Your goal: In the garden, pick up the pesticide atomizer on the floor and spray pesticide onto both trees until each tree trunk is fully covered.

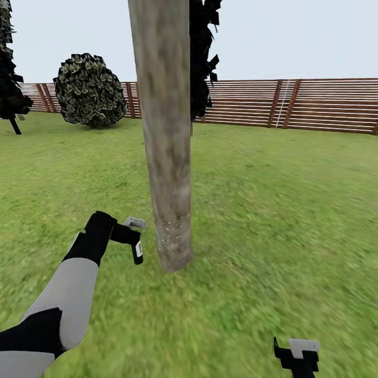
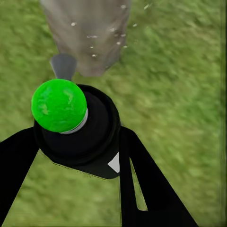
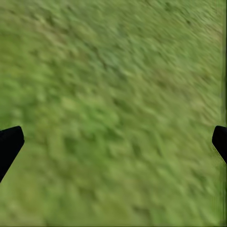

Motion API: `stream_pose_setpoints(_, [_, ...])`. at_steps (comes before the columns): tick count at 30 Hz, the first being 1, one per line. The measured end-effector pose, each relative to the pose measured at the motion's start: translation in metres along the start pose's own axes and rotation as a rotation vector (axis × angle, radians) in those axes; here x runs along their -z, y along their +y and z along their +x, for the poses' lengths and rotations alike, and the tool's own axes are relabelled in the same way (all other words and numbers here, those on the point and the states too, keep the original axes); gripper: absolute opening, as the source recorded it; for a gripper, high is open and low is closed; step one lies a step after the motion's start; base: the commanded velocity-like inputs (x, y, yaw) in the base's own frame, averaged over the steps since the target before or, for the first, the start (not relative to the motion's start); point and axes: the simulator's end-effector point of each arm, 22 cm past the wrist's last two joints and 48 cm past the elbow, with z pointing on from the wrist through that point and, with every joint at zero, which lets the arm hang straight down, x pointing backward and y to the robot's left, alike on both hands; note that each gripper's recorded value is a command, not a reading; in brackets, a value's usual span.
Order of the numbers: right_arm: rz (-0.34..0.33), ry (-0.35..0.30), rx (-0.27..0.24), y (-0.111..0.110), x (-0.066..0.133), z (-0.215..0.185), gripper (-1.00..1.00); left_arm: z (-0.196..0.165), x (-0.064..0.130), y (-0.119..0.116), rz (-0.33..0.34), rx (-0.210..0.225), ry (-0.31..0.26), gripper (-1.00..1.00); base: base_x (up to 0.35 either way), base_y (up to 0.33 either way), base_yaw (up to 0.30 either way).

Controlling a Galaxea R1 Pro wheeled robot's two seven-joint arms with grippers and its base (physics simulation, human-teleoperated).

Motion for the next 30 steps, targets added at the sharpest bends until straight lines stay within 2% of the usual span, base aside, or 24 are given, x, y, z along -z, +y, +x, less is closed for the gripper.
stream_pose_setpoints(30, [0.000, 0.000, 0.000, 0.0000, 0.0000, 0.0000, 1.00, 0.0021, -0.0003, 0.0016, -0.005, 0.000, 0.003, -1.00, 0.021, -0.271, 0.000])
